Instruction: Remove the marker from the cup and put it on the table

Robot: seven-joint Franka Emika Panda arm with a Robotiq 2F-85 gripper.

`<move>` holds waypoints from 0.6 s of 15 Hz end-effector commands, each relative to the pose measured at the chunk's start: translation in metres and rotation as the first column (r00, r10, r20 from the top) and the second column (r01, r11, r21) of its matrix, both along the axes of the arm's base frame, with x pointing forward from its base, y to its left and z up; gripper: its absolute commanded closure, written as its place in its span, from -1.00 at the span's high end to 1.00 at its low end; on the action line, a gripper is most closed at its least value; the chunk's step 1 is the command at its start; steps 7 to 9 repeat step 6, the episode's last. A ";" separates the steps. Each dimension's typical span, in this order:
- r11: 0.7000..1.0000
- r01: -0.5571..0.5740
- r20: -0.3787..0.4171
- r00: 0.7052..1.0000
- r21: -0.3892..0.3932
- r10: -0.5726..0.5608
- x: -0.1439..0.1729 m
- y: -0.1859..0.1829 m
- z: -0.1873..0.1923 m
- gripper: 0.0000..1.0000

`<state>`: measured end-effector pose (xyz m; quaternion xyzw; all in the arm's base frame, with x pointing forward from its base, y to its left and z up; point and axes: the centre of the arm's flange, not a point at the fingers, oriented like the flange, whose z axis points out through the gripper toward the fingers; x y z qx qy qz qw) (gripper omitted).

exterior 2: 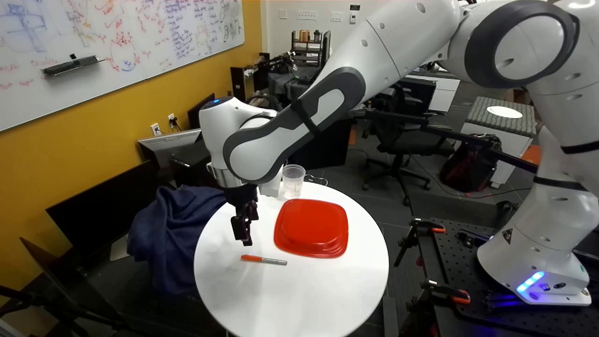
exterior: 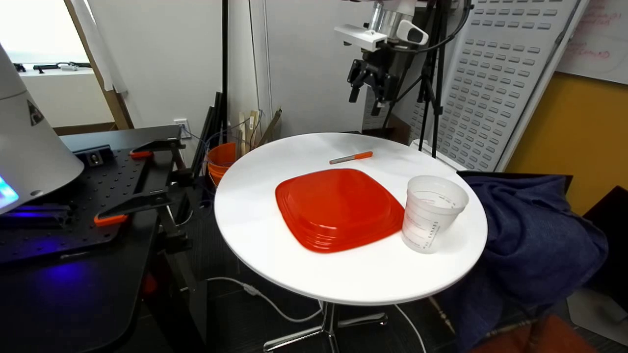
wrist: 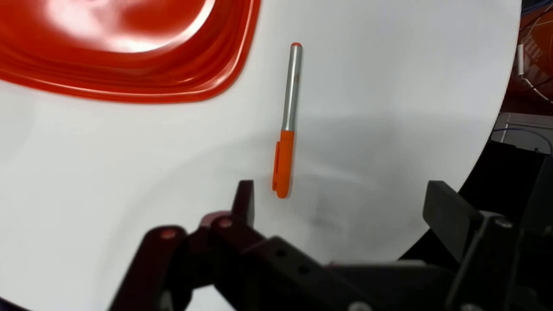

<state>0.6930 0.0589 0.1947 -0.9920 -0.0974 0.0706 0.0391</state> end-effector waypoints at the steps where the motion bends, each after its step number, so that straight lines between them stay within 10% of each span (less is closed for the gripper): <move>1: 1.000 -0.001 0.001 1.000 -0.001 0.001 0.000 0.000 0.000 1.00; 9: 1.000 -0.002 0.003 1.000 -0.002 0.002 0.001 0.001 0.001 1.00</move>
